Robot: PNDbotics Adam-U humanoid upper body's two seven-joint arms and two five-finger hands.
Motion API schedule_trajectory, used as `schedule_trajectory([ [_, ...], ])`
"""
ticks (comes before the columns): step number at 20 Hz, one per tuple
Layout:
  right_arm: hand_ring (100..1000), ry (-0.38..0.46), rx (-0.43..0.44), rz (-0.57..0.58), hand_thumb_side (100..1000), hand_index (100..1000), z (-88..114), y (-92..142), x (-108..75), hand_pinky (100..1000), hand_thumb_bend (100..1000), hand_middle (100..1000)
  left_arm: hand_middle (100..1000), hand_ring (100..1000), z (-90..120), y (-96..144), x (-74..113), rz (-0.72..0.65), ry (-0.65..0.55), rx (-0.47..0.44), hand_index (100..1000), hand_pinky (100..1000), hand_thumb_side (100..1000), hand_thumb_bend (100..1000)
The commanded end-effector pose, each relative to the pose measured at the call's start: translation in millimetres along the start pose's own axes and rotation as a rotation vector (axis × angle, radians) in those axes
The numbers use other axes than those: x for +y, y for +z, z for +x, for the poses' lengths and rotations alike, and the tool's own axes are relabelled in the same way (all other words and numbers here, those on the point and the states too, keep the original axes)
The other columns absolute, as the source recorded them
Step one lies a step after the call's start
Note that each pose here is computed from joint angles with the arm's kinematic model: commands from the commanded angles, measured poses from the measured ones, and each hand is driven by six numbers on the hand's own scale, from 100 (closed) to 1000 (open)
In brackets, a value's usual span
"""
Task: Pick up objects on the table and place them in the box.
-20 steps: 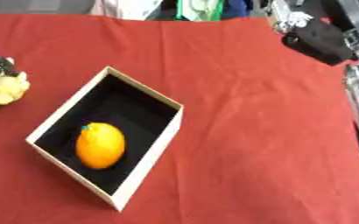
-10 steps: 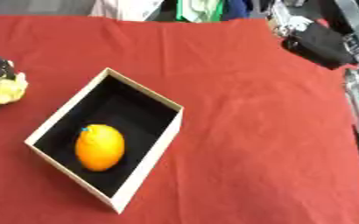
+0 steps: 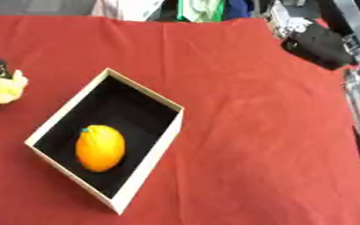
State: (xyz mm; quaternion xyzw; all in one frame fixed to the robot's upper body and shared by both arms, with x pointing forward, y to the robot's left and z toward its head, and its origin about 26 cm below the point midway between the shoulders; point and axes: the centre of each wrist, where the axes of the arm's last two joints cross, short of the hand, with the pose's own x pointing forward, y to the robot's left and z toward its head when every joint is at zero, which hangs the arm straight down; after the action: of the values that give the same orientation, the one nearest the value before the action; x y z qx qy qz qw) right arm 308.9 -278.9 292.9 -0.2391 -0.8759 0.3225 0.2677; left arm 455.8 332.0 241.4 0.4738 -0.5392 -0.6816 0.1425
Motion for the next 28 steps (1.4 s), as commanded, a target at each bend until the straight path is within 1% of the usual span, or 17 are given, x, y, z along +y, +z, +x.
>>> schedule_trajectory([
  [1,699,0.018,-0.021,-0.015,682,994,5.7,-1.6,-8.3,780,100,579,545,567,-8.5,2.5,22.4,0.087,-0.014,0.043,572,462,100,100],
  [4,699,0.018,-0.015,-0.018,681,995,5.1,-0.8,-8.2,780,100,575,511,532,-6.7,2.3,36.7,0.145,-0.009,0.048,534,433,100,100],
  [6,699,0.018,-0.014,-0.019,681,995,5.0,-0.7,-8.1,780,100,575,511,532,-5.2,2.6,42.3,0.160,-0.008,0.051,534,433,100,100],
  [7,699,0.017,-0.012,-0.020,678,994,4.8,-0.4,-8.0,779,100,573,477,501,-5.0,2.6,48.3,0.177,-0.015,0.054,493,407,100,121],
  [10,699,0.016,-0.004,-0.030,673,994,3.9,0.6,-8.6,779,100,573,479,499,3.5,0.5,71.6,0.247,-0.059,0.048,495,408,100,154],
  [11,699,0.017,0.000,-0.036,671,993,3.6,1.1,-9.1,779,100,572,478,496,9.4,-1.5,81.0,0.271,-0.076,0.030,495,406,100,145],
  [13,699,0.018,0.004,-0.043,670,993,3.3,1.4,-9.6,778,100,572,481,498,25.6,-6.3,100.4,0.319,-0.099,-0.026,498,405,100,148],
  [15,700,0.018,0.006,-0.046,669,992,3.3,1.4,-9.7,779,100,573,484,502,44.2,-10.4,116.6,0.359,-0.099,-0.088,501,411,100,111],
  [18,701,0.022,0.011,-0.047,670,992,3.0,1.8,-9.8,779,100,573,483,497,76.0,-14.1,138.3,0.423,-0.066,-0.199,501,410,100,100],
  [21,701,0.023,0.017,-0.053,669,992,2.5,2.3,-10.2,778,100,573,482,492,104.8,-14.3,155.7,0.457,-0.022,-0.291,502,409,100,100],
  [24,700,0.023,0.024,-0.059,669,993,2.0,3.1,-10.2,778,100,572,482,488,128.8,-14.4,168.1,0.458,0.011,-0.363,504,405,100,100],
  [28,692,0.024,0.031,-0.062,671,993,1.4,3.9,-10.2,778,100,571,483,485,153.1,-14.6,173.0,0.420,0.033,-0.434,505,398,114,100],
])
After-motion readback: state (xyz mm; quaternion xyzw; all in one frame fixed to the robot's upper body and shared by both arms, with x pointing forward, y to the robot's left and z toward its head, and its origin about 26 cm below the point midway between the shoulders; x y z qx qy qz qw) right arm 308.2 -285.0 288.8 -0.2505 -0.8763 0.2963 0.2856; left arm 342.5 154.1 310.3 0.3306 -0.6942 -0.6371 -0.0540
